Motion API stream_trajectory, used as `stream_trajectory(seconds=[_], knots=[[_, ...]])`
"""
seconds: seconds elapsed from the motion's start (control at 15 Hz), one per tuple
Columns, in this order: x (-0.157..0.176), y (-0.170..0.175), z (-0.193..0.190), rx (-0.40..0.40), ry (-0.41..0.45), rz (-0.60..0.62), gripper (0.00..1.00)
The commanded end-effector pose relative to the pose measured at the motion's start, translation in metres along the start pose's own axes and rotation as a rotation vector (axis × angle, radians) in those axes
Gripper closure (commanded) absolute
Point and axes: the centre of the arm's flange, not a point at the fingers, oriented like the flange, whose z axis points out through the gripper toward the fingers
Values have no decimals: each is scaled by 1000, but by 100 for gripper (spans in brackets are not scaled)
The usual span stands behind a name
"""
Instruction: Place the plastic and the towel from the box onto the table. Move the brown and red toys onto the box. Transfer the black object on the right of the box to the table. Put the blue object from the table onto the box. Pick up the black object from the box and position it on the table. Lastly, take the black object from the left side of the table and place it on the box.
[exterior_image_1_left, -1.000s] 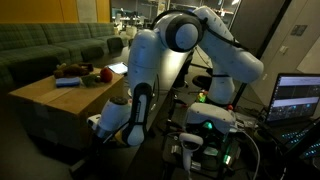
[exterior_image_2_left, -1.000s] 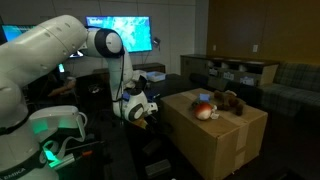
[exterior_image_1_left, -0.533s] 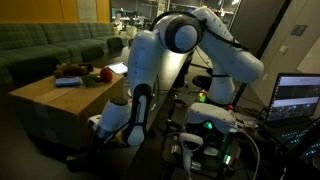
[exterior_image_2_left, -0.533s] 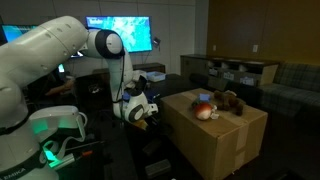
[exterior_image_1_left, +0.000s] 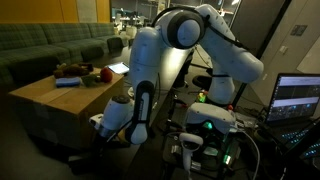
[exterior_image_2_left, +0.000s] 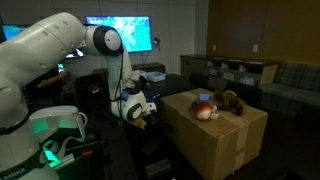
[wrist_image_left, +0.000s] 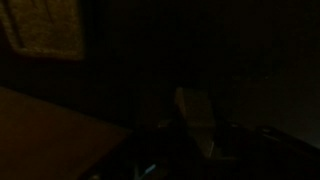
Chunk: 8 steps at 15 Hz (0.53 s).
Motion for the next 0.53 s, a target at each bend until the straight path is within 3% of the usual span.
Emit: stream_trajectory(seconds=[0.0, 0.47], knots=[[-7, -9, -57, 18, -18, -66, 93], [-16, -21, -143, -2, 6, -100, 93]])
